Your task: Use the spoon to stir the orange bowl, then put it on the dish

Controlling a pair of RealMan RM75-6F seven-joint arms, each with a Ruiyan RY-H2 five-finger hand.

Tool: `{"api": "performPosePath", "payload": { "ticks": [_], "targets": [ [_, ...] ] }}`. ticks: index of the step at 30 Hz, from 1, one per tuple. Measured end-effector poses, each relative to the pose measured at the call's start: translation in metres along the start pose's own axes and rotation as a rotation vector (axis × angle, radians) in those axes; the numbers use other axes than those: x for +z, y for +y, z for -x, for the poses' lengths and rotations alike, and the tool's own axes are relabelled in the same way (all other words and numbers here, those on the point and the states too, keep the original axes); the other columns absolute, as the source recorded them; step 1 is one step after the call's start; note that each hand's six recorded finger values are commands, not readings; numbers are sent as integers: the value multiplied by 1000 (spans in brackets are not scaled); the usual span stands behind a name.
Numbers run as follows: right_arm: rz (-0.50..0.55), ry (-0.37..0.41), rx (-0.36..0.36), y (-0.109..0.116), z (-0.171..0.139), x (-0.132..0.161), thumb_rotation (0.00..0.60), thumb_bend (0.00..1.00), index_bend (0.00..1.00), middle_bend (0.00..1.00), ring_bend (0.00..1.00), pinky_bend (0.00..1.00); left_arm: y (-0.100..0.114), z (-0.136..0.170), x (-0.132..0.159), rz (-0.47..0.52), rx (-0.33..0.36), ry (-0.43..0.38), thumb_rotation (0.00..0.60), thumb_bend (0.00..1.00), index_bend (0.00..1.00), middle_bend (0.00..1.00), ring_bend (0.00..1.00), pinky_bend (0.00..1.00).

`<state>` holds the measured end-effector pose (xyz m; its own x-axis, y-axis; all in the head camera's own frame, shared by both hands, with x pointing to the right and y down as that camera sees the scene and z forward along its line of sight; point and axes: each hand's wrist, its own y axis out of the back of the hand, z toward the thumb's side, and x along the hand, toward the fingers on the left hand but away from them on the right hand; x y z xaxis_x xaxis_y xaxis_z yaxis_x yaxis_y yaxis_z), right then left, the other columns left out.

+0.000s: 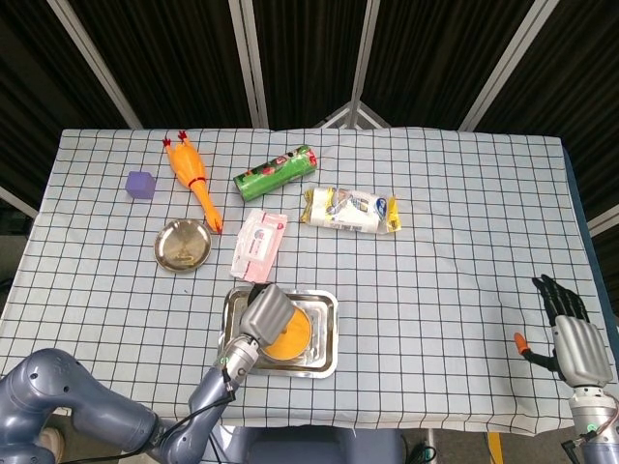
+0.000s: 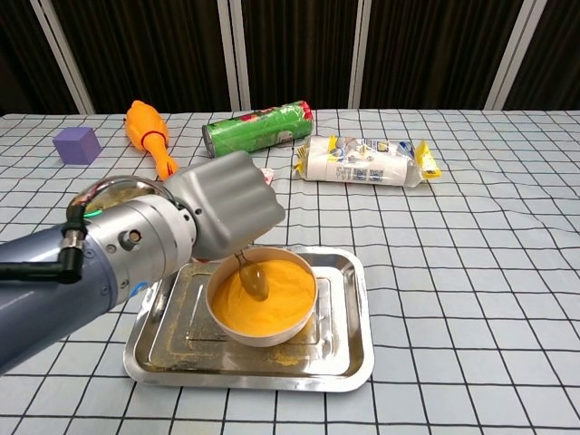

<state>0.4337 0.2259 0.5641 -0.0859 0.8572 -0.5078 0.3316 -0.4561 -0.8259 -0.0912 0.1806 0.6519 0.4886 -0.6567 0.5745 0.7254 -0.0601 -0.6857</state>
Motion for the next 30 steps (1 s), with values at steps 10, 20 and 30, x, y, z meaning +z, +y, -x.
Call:
{"api": "performPosePath", "payload": {
  "ticks": [10, 20, 30],
  "targets": [
    [22, -14, 11, 0, -1, -2, 600, 397, 0, 0, 0, 0, 8, 8, -3, 18, 24, 11, 600, 728, 845, 1000, 990, 972],
    [23, -19, 13, -1, -1, -1, 600, 396, 0, 0, 0, 0, 5, 21, -9, 52, -11, -11, 600, 728, 845, 1000, 990, 972],
    [30, -25, 14, 0, 0, -3, 600, 396, 0, 0, 0, 0, 2, 15, 12, 80, -39, -35, 600, 728, 845, 1000, 990, 972]
  ]
}}
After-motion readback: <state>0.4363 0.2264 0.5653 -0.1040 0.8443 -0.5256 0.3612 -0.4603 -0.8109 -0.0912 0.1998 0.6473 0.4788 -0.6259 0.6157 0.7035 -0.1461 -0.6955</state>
